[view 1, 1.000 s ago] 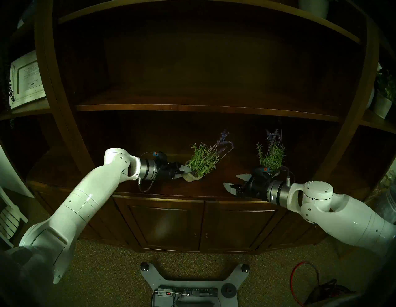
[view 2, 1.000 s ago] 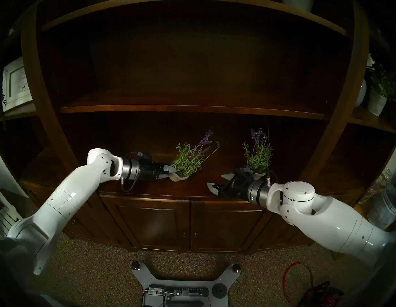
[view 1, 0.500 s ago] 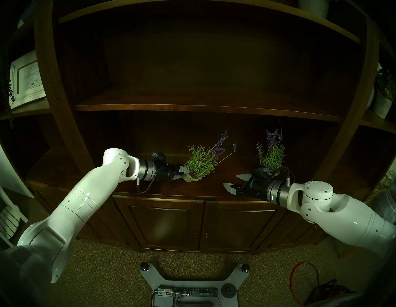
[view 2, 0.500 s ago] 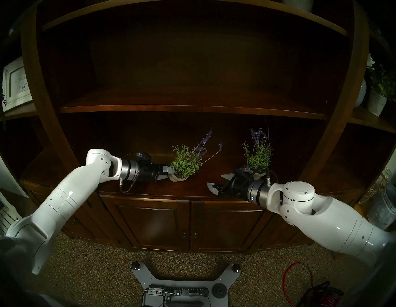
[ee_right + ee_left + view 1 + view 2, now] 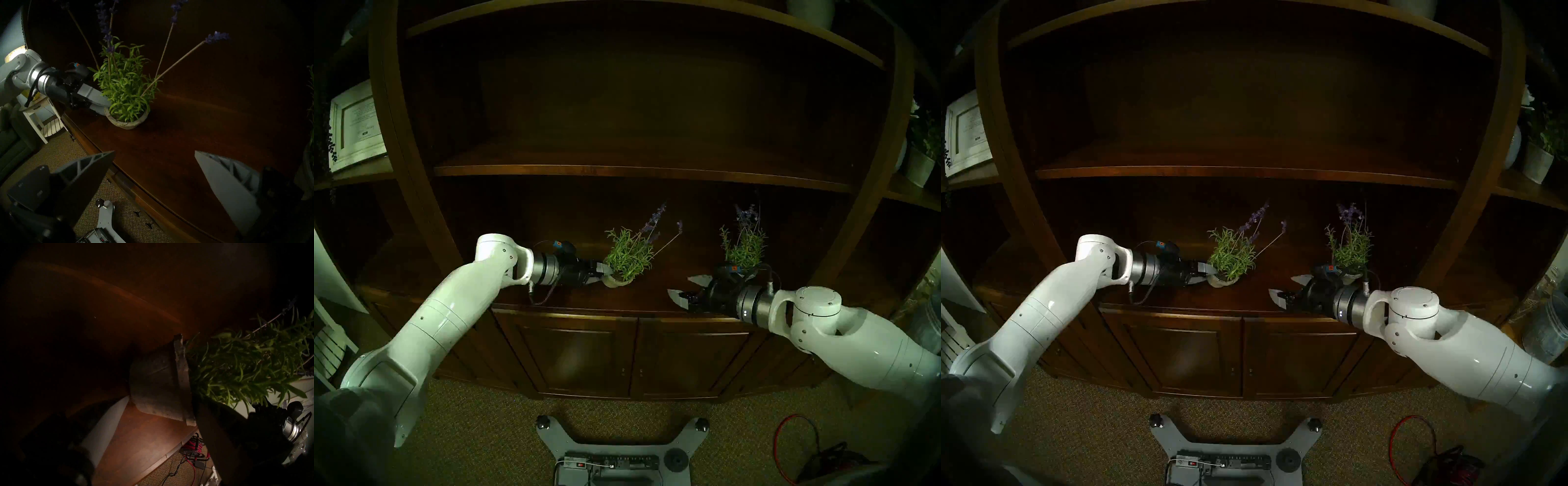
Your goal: Place the fake decorative plant upright
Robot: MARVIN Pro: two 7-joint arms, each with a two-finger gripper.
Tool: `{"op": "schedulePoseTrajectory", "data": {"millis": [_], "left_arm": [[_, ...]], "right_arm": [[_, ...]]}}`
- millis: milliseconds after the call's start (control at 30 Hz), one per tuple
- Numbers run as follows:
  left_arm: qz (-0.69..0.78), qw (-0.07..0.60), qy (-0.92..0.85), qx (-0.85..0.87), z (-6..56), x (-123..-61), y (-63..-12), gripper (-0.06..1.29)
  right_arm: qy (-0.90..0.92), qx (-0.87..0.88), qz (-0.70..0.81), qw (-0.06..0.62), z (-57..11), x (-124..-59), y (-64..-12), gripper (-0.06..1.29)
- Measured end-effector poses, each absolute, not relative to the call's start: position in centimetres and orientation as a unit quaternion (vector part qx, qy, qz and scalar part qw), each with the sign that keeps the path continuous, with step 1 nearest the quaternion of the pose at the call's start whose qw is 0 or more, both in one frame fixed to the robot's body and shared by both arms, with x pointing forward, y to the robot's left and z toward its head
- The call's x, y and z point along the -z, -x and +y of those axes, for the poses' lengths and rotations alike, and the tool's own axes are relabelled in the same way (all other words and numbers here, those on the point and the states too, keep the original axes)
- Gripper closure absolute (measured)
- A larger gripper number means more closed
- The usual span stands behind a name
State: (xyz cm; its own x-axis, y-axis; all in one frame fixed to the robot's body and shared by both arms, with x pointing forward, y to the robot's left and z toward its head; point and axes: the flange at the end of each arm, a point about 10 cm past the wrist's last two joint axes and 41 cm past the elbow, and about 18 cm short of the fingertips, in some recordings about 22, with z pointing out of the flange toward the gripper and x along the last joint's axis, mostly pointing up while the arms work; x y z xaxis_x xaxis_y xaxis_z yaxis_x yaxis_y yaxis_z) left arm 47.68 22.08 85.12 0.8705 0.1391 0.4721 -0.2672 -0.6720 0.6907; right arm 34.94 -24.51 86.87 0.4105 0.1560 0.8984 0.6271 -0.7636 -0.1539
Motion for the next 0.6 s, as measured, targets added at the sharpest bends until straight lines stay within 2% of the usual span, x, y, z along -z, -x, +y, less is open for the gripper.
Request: {"op": "schedulePoseTrajectory", "data": {"millis": [133, 600], "left_arm": [[-0.037, 0.399, -0.881, -0.251, 22.13, -85.29, -47.80, 0.29], [-0.041, 0.387, -0.885, -0.256, 22.00, -85.68, -47.94, 0.27]], "right_arm": [[0.804, 0.485, -0.244, 0.243, -24.51, -86.87, -34.94, 0.01], [0.804, 0.485, -0.244, 0.243, -24.51, -86.87, -34.94, 0.01]]}}
